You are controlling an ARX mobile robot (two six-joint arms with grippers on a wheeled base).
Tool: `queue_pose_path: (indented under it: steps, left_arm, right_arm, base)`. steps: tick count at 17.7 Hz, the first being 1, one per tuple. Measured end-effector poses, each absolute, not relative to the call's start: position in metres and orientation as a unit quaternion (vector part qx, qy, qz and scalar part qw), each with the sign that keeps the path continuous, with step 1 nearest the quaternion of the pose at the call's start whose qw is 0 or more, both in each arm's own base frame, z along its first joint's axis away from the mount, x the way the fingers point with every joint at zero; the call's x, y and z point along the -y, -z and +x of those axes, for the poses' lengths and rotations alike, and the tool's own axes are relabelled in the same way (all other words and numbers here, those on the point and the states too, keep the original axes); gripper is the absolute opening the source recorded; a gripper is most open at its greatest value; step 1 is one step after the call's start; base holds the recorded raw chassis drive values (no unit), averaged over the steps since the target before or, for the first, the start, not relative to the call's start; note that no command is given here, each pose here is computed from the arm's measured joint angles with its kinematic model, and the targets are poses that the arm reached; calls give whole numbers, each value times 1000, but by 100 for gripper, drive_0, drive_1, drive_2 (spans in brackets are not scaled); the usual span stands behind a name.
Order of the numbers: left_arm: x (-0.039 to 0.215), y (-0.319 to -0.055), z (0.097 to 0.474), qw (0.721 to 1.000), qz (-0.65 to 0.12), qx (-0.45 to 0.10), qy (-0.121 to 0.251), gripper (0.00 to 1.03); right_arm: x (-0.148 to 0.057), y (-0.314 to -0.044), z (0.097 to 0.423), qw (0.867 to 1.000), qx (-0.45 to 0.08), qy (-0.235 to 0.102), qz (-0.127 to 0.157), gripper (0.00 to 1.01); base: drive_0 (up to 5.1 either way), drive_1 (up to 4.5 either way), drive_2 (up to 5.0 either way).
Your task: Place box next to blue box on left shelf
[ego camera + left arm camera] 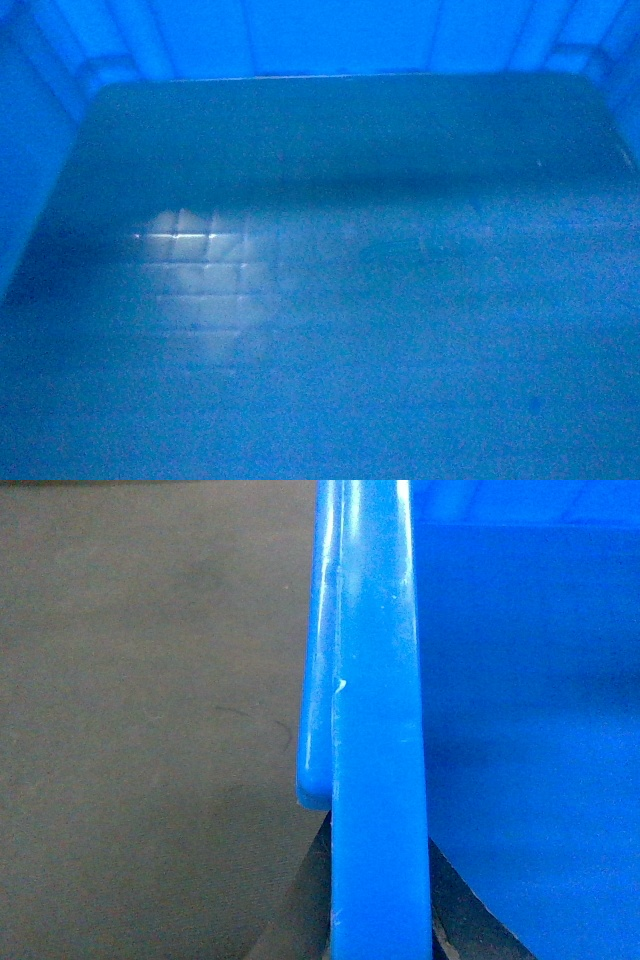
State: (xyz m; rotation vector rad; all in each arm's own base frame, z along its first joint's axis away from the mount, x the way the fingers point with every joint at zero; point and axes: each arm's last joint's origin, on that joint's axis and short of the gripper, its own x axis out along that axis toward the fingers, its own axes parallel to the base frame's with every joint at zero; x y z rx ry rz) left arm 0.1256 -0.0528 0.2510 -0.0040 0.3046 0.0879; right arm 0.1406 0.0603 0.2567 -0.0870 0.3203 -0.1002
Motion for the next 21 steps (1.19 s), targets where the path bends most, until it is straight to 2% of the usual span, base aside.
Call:
queue_pose_path:
  steps: [21]
  left_arm:
    - [53, -251, 126, 987, -2, -152, -44, 7]
  right_arm:
    - [-60, -257, 141, 985, -160, 49, -44, 15]
  base:
    - [-160, -160, -160]
